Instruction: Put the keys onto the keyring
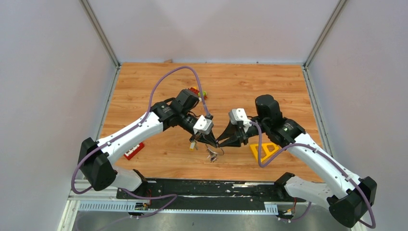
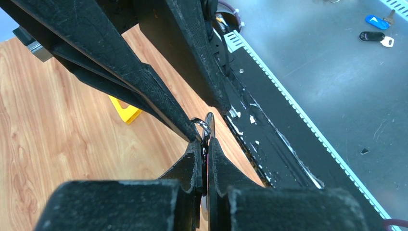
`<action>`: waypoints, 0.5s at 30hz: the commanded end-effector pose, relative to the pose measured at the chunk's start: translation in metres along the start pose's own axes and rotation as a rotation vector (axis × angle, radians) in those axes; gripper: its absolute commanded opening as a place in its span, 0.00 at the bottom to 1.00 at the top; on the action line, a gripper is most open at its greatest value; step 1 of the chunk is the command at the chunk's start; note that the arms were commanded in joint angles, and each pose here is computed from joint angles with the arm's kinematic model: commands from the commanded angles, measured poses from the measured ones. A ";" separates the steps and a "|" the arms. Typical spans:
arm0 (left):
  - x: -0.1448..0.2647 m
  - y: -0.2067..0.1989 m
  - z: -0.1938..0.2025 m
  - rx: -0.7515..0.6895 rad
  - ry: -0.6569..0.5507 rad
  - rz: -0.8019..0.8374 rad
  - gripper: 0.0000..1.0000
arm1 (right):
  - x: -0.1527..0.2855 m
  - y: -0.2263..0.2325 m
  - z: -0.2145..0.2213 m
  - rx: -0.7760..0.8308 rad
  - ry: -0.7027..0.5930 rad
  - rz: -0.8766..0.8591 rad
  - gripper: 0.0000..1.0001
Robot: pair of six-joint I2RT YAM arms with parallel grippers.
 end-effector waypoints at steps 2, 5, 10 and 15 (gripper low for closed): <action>0.001 0.002 -0.014 -0.053 -0.042 0.014 0.00 | -0.003 -0.002 -0.012 0.051 -0.029 -0.017 0.21; 0.001 0.002 -0.013 -0.053 -0.038 0.011 0.00 | -0.003 -0.002 -0.012 0.044 -0.029 -0.010 0.11; 0.003 0.005 -0.013 -0.074 -0.013 -0.011 0.08 | -0.001 -0.004 -0.017 0.016 -0.034 0.051 0.00; 0.016 0.016 -0.018 -0.123 0.038 -0.098 0.40 | 0.004 -0.010 -0.024 -0.042 -0.030 0.192 0.00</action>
Point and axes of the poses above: each gripper's point midway between its finger pads, its own x axis back along the fingers, its own y axis along the line the jaws close on, z = x × y, the point moved 9 cm from there along x, back along the fingers, and after that the axes turned 7 degrees about -x, right-handed, at the moved point
